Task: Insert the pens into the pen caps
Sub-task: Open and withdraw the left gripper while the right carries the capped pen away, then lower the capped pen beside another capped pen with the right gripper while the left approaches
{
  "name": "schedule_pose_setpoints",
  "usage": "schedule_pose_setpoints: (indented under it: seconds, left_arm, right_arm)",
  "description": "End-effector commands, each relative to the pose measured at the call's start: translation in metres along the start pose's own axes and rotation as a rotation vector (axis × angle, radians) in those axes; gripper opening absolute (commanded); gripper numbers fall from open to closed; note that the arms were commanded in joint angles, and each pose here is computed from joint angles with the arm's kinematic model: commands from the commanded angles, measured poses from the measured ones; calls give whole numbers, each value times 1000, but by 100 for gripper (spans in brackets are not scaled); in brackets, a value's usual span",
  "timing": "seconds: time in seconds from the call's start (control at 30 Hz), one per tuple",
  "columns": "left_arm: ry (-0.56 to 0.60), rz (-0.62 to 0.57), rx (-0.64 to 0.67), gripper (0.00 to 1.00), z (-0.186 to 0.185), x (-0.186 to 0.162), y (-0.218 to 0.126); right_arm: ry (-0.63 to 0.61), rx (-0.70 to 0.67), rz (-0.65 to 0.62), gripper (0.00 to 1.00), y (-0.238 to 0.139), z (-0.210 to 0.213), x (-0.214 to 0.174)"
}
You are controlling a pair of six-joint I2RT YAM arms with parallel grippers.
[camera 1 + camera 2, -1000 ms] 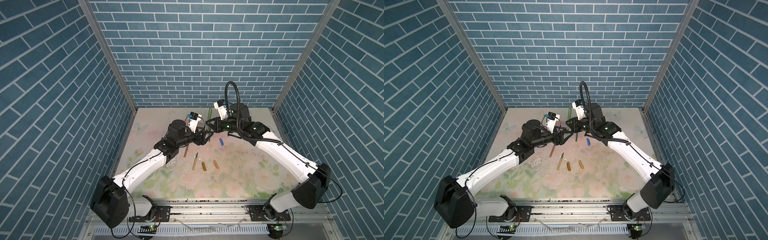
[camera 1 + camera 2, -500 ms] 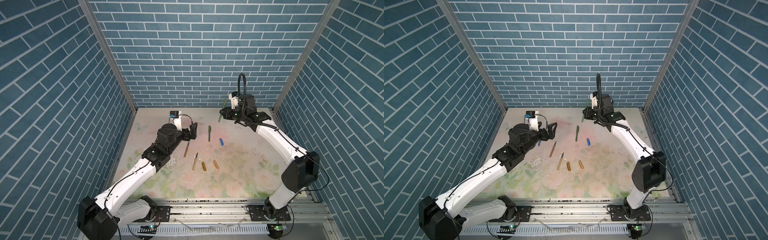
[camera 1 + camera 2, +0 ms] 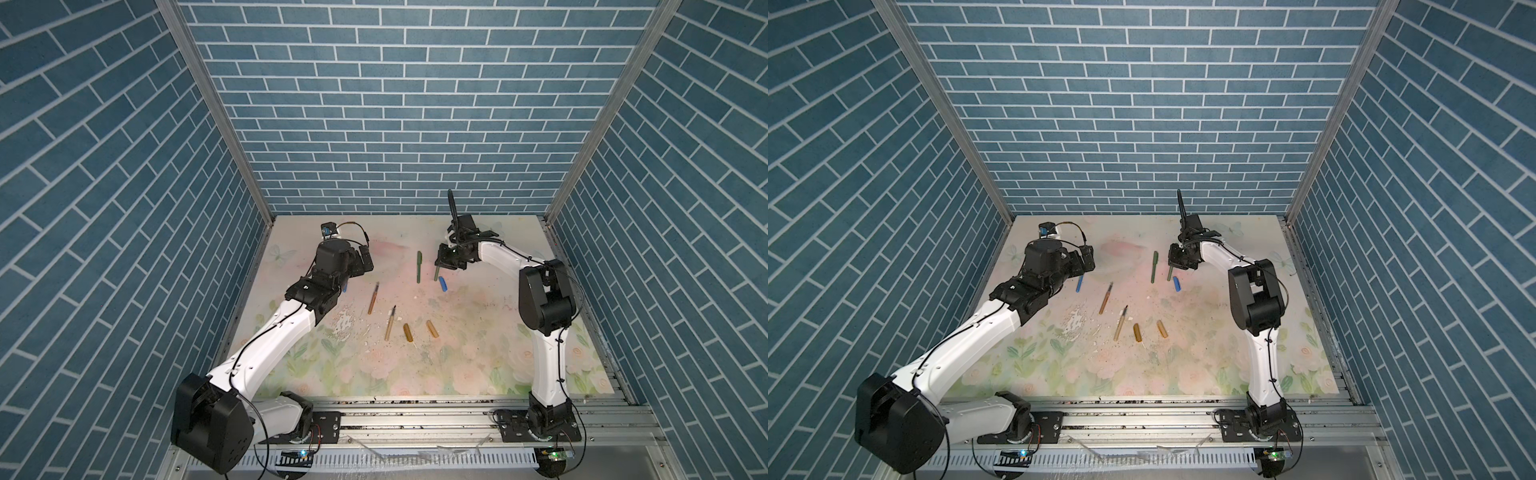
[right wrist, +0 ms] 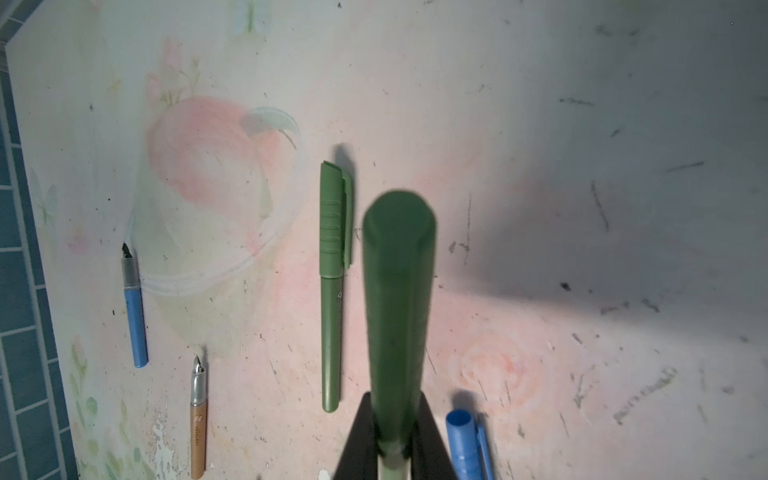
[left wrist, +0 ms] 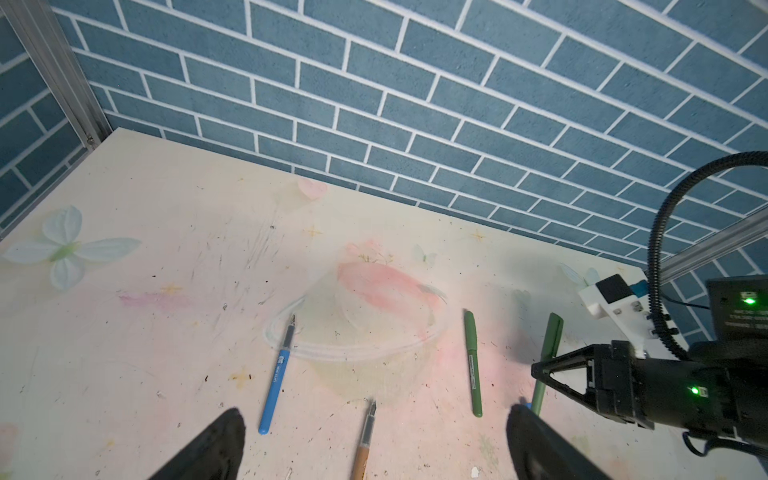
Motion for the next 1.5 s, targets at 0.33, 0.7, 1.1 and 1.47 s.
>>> schedule_pose_setpoints:
  seconds: [0.33,0.7,1.1,1.47]
  left_arm:
    - [-31,39,-25,100,-4,3,7]
    - [-34,56,-30,100,-4,2,10]
    - [-48,58,-29,99,-1,4,12]
    - [-55,70,-24,99,1,3,16]
  right_arm:
    - [18,51,75,6,25,2,3]
    - [-1,58,149,11,53,8,-5]
    - [54,24,183,18,63,10,-15]
    - [73,8,176,29,55,13,-9]
Point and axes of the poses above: each gripper's point midway between its finger pads, its own y axis out along the fingers, its own z axis along the line the jaws close on, x = y × z, the point moved 8 cm from there along -y, back along the fingers, and after that the axes turned 14 degrees about -y, right-handed, at the moved point
